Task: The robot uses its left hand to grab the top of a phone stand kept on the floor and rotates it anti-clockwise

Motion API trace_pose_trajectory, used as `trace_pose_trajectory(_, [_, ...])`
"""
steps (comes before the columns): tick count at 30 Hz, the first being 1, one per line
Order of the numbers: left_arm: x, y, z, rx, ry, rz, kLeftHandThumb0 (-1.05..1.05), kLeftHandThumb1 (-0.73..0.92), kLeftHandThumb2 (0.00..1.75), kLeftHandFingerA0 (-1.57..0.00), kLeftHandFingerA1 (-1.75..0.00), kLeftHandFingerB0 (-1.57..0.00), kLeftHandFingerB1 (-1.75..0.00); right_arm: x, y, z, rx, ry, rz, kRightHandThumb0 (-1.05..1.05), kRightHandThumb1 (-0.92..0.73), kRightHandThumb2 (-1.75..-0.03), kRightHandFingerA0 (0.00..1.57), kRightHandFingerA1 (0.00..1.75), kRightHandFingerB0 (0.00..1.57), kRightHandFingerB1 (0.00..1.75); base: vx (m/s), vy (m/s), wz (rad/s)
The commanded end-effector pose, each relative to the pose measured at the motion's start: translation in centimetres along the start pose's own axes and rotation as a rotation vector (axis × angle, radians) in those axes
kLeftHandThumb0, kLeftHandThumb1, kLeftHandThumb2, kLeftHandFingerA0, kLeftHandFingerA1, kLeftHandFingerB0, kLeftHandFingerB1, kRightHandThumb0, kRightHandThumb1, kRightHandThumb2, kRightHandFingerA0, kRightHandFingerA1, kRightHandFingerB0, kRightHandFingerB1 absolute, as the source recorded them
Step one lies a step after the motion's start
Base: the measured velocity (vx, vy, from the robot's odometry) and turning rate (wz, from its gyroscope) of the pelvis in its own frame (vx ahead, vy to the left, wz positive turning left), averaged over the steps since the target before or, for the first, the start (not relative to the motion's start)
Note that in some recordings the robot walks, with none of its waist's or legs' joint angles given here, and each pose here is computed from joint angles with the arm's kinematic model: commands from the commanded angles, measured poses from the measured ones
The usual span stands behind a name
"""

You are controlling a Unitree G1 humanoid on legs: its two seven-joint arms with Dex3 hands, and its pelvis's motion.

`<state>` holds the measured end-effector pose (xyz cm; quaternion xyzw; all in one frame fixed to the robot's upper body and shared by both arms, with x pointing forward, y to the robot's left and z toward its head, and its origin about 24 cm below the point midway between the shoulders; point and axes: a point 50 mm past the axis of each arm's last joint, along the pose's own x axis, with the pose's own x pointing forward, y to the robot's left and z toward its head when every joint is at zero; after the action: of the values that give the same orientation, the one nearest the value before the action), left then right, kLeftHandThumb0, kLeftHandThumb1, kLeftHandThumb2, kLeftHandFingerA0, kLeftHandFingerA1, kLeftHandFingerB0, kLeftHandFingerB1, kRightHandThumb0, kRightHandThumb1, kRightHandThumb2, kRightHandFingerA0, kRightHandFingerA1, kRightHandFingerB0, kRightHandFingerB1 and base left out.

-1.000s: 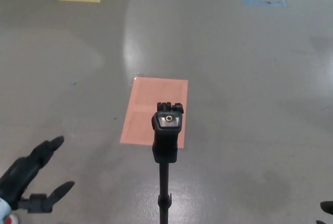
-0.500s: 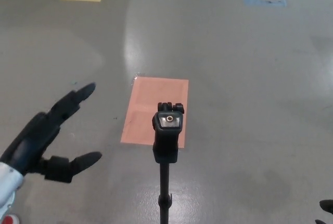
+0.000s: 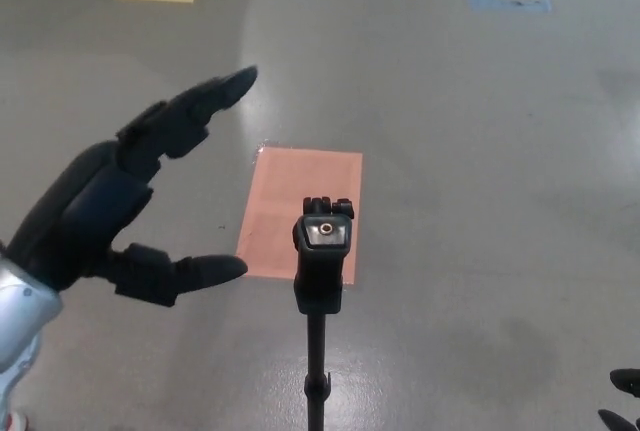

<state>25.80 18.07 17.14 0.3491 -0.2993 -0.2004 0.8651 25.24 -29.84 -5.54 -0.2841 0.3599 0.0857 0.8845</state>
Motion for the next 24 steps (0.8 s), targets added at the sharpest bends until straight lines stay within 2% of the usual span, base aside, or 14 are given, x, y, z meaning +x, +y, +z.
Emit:
trace_pose_trajectory(1, [0.9,2.5,7.8,0.136,-0.298,-0.09,-0.24,0.35,0.65,0.0,-0.06,0.0,-0.16,-0.3,-1.5,0.1,-0.02,0.024,0.006,-0.74,-0.62,-0.94,0.04,0.33,0.06,0.24,0.0,0.0,0.0])
trace_pose_trajectory(4, [1.2,2.3,8.3,0.133,-0.311,-0.104,-0.28,0.34,0.64,0.0,-0.06,0.0,-0.15,-0.3,-1.4,-0.1,-0.011,0.029,0.012,-0.7,-0.61,-0.95,0.0,0.32,0.05,0.26,0.0,0.0,0.0])
trace_pose_trajectory(5, [1.4,2.2,8.5,0.133,-0.314,-0.108,-0.31,0.24,0.61,0.0,-0.09,0.0,-0.18,-0.3,-1.4,-0.1,-0.009,0.031,0.014,-0.64,-0.77,-0.65,0.07,0.25,0.06,0.19,0.0,0.0,0.0])
trace_pose_trajectory(6, [1.4,2.1,8.5,0.133,-0.315,-0.109,-0.31,0.24,0.61,0.0,-0.09,0.0,-0.18,-0.3,-1.4,-0.1,-0.009,0.032,0.014,-0.64,-0.77,-0.65,0.07,0.25,0.06,0.19,0.0,0.0,0.0])
trace_pose_trajectory(7, [1.6,2.0,8.6,0.127,-0.319,-0.112,-0.31,0.24,0.62,0.0,-0.09,0.0,-0.17,-0.3,-1.4,-0.1,-0.015,0.031,0.015,-0.69,-0.61,-0.96,0.0,0.33,0.06,0.27,0.0,0.0,0.0])
trace_pose_trajectory(8, [1.8,1.9,8.6,0.12,-0.323,-0.118,-0.32,0.34,0.65,0.0,-0.1,0.0,-0.15,-0.3,-1.5,0.0,-0.02,0.03,0.016,-0.64,-0.77,-0.64,0.08,0.25,0.06,0.19,0.0,0.0,0.0])
trace_pose_trajectory(12, [2.1,1.6,8.7,0.105,-0.31,-0.14,-0.35,0.26,0.62,0.0,-0.07,0.0,-0.14,-0.3,-1.6,0.1,-0.019,0.029,0.016,-0.62,-0.77,-0.67,0.06,0.24,0.05,0.2,0.0,0.0,0.0])
trace_pose_trajectory(13, [2.2,1.5,8.7,0.104,-0.308,-0.147,-0.37,0.26,0.6,0.0,-0.03,0.0,-0.11,-0.3,-1.7,0.2,-0.021,0.029,0.015,-0.68,-0.63,-0.92,0.03,0.31,0.02,0.24,0.0,0.0,0.0])
trace_pose_trajectory(16, [2.4,1.1,8.9,0.122,-0.298,-0.169,-0.39,0.28,0.61,0.0,-0.03,0.0,-0.09,-0.3,-1.8,0.3,-0.031,0.029,0.016,-0.68,-0.64,-0.92,0.03,0.31,0.02,0.24,0.0,0.0,0.0])
trace_pose_trajectory(17, [2.4,0.9,8.9,0.127,-0.298,-0.174,-0.4,0.29,0.61,0.0,0.0,0.0,-0.05,-0.3,-1.8,0.3,-0.038,0.029,0.016,-0.64,-0.77,-0.66,0.07,0.24,0.05,0.19,0.0,0.0,0.0])
trace_pose_trajectory(19, [2.5,0.7,9.0,0.123,-0.299,-0.185,-0.41,0.29,0.61,0.0,-0.01,0.0,-0.06,-0.3,-1.8,0.3,-0.038,0.027,0.015,-0.65,-0.81,-0.63,0.06,0.26,0.04,0.24,0.0,0.0,0.0])
trace_pose_trajectory(22, [2.9,0.2,9.0,0.123,-0.31,-0.205,-0.42,0.3,0.62,0.0,0.0,0.0,-0.07,-0.2,-1.8,0.5,-0.036,0.024,0.016,-0.66,-0.77,-0.66,0.08,0.23,0.07,0.18,0.0,0.0,0.0])
trace_pose_trajectory(23, [3.0,0.0,9.0,0.117,-0.311,-0.21,-0.42,0.3,0.62,0.0,0.0,0.0,-0.08,-0.2,-1.8,0.5,-0.032,0.023,0.016,-0.69,-0.62,-0.95,0.0,0.32,0.08,0.27,0.0,0.0,0.0])
trace_pose_trajectory(24, [3.0,0.0,8.9,0.114,-0.311,-0.211,-0.42,0.3,0.62,0.0,0.0,0.0,-0.08,-0.2,-1.8,0.5,-0.031,0.023,0.016,-0.69,-0.62,-0.95,0.0,0.32,0.08,0.27,0.0,0.0,0.0])
